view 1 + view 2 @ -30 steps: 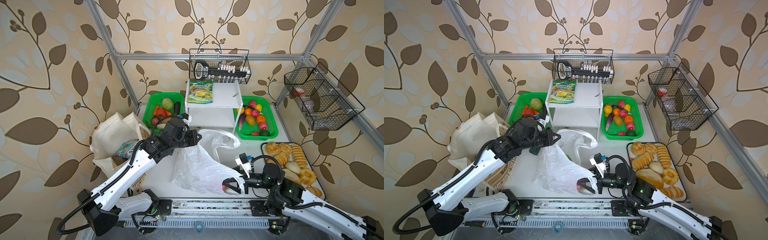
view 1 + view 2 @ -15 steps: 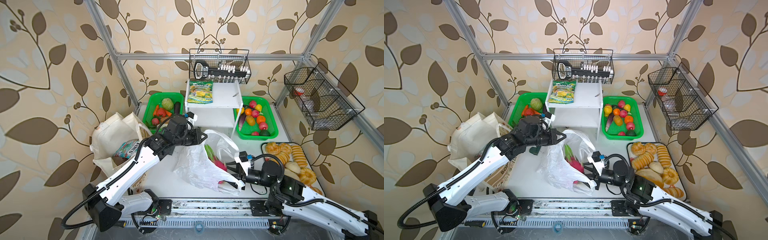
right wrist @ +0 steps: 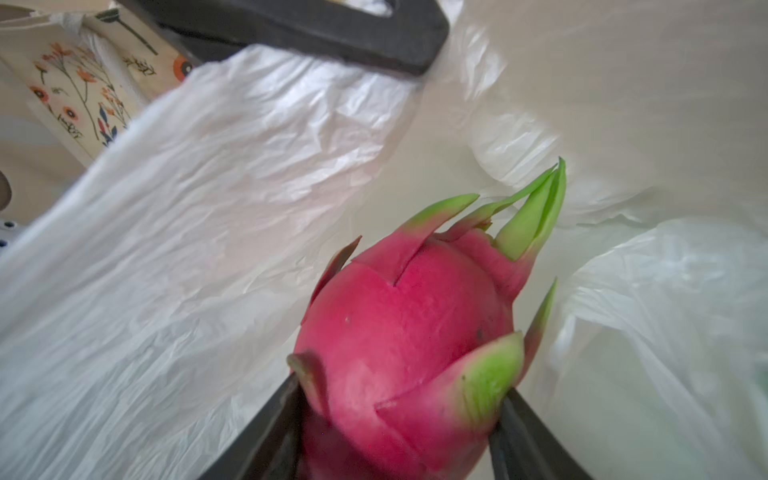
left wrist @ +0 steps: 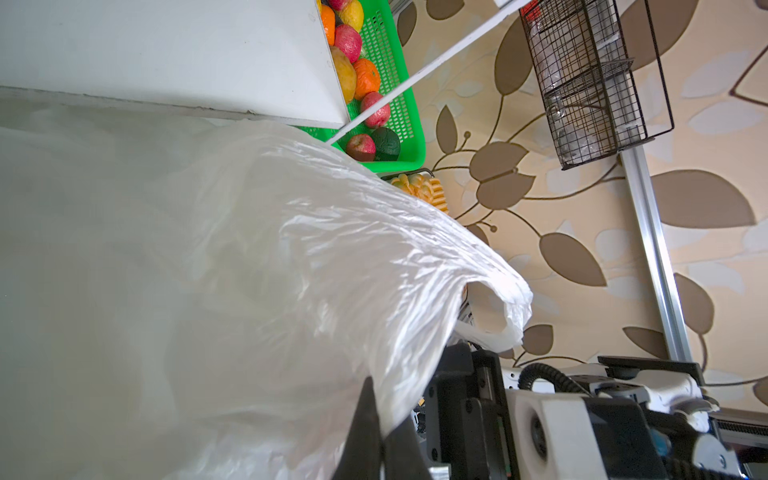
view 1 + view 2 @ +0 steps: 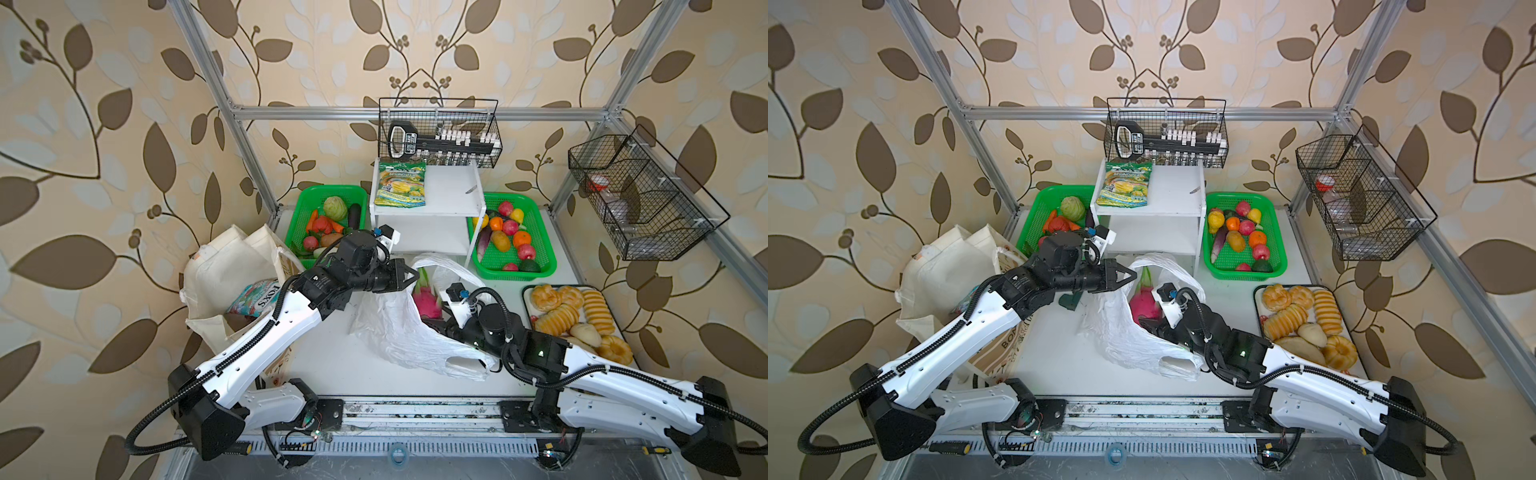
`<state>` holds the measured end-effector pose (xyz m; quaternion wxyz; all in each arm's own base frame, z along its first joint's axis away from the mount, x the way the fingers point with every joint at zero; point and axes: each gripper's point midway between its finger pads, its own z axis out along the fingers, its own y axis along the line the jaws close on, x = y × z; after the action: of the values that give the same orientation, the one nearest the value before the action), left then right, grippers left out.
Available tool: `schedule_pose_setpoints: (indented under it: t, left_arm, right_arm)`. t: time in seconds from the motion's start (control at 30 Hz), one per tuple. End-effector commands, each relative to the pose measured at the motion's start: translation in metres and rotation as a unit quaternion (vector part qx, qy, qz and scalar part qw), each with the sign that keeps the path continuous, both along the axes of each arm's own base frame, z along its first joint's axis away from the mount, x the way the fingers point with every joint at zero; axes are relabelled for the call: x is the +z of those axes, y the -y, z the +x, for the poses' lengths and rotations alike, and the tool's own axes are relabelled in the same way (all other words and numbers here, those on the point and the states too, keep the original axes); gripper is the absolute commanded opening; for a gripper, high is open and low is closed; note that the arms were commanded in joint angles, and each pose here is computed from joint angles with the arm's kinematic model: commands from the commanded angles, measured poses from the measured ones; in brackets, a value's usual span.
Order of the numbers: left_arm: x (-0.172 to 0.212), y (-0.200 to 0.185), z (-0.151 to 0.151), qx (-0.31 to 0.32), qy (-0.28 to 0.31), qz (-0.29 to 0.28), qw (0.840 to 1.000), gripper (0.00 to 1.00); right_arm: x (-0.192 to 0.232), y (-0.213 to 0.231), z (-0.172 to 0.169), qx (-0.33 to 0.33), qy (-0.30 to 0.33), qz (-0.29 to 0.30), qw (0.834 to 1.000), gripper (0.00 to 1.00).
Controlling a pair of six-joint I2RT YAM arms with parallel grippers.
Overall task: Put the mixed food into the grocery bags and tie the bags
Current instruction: 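Open the right gripper to drop the dragon fruit inside the bag, then lift the bag handle with the left gripper while the right gripper withdraws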
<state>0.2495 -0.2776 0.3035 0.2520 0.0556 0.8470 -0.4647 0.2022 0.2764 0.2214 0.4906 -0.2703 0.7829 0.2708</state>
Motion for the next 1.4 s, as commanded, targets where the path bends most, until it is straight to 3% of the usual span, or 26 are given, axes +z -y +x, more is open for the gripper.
schedule_pose_setpoints:
  t: [0.0, 0.17, 0.33, 0.5, 0.7, 0.87, 1.03, 1.1, 1.37]
  left_arm:
    - [0.030, -0.006, 0.000, 0.013, 0.026, -0.036, 0.999, 0.00]
    - [0.037, -0.015, 0.002, 0.049, 0.019, -0.052, 0.997, 0.00]
    - [0.037, -0.037, 0.011, 0.108, 0.006, -0.068, 0.992, 0.00]
    - [0.031, -0.060, 0.023, 0.164, -0.014, -0.095, 0.982, 0.00]
    - [0.012, -0.078, 0.031, 0.206, -0.038, -0.094, 0.973, 0.00]
    - [0.003, -0.084, 0.034, 0.223, -0.046, -0.088, 0.970, 0.00]
    - [-0.002, -0.086, 0.035, 0.226, -0.046, -0.077, 0.970, 0.00]
    - [-0.003, -0.085, 0.036, 0.223, -0.048, -0.078, 0.971, 0.00]
    - [0.021, -0.094, 0.032, 0.232, -0.009, -0.079, 0.969, 0.00]
  right_arm:
    - [0.029, -0.012, 0.009, -0.013, 0.005, 0.053, 0.999, 0.70]
    - [0.036, -0.019, 0.013, 0.003, -0.024, 0.062, 0.998, 0.90]
    - [0.057, -0.009, 0.008, 0.032, -0.035, 0.093, 0.995, 1.00]
    - [0.093, 0.003, -0.009, 0.084, -0.023, 0.142, 0.986, 1.00]
    - [0.150, 0.028, -0.034, 0.122, 0.040, 0.202, 0.971, 1.00]
    - [0.191, 0.057, -0.040, 0.100, 0.094, 0.223, 0.965, 1.00]
    - [0.196, 0.080, -0.029, 0.047, 0.127, 0.198, 0.971, 1.00]
    - [0.187, 0.076, -0.026, 0.059, 0.112, 0.183, 0.975, 1.00]
    - [0.128, 0.045, -0.005, 0.085, -0.064, 0.144, 0.984, 1.00]
